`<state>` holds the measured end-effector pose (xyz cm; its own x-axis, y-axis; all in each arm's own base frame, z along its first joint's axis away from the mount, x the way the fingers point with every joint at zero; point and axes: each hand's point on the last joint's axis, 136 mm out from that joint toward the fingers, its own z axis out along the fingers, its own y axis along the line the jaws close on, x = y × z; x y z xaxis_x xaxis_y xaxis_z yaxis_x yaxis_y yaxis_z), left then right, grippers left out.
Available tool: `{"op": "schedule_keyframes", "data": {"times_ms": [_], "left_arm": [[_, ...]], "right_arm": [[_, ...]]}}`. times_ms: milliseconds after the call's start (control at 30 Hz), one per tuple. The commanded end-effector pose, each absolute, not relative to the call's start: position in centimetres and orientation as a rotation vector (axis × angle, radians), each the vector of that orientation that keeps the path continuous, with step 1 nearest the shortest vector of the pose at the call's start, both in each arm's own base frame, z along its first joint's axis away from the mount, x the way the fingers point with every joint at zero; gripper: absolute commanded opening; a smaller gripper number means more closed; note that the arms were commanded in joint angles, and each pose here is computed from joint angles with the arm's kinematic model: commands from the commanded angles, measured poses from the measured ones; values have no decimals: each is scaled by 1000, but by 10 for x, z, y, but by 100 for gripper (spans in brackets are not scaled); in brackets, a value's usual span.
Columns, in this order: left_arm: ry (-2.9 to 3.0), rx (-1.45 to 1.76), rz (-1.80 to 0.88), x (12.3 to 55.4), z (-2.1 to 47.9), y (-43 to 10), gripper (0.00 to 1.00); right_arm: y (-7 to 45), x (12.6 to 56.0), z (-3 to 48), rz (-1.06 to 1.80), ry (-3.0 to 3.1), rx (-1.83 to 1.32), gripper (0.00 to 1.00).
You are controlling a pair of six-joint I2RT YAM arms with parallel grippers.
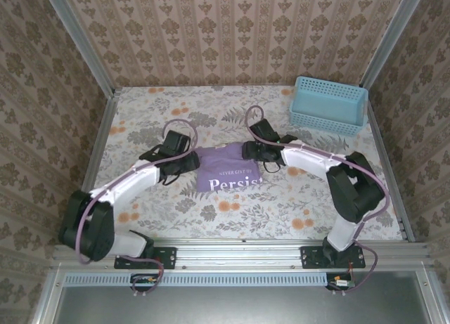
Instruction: Fold the inside-out t-shirt
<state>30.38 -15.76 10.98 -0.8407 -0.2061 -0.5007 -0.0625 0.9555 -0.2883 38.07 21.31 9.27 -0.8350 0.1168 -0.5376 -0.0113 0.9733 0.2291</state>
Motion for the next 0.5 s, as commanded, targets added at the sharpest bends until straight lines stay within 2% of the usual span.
{"op": "schedule_keyframes", "data": {"times_ms": [0, 133, 267, 367, 467], "left_arm": [[2519, -127, -293, 297, 130, -162, 58], [2546, -103, -458, 301, 113, -197, 57], [2643, -131, -409, 303, 72, -200, 56], [2731, -191, -340, 298, 39, -186, 49], [2766, -255, -285, 289, 23, -166, 42]], "right_arm": [[211, 371, 118, 238, 2508, 14, 66], [231, 365, 97, 266, 2542, -24, 63], [214, 365, 56, 133, 2621, 58, 54], [191, 364, 31, 69, 2667, 141, 47], [180, 361, 23, 104, 2687, 190, 45]]}}
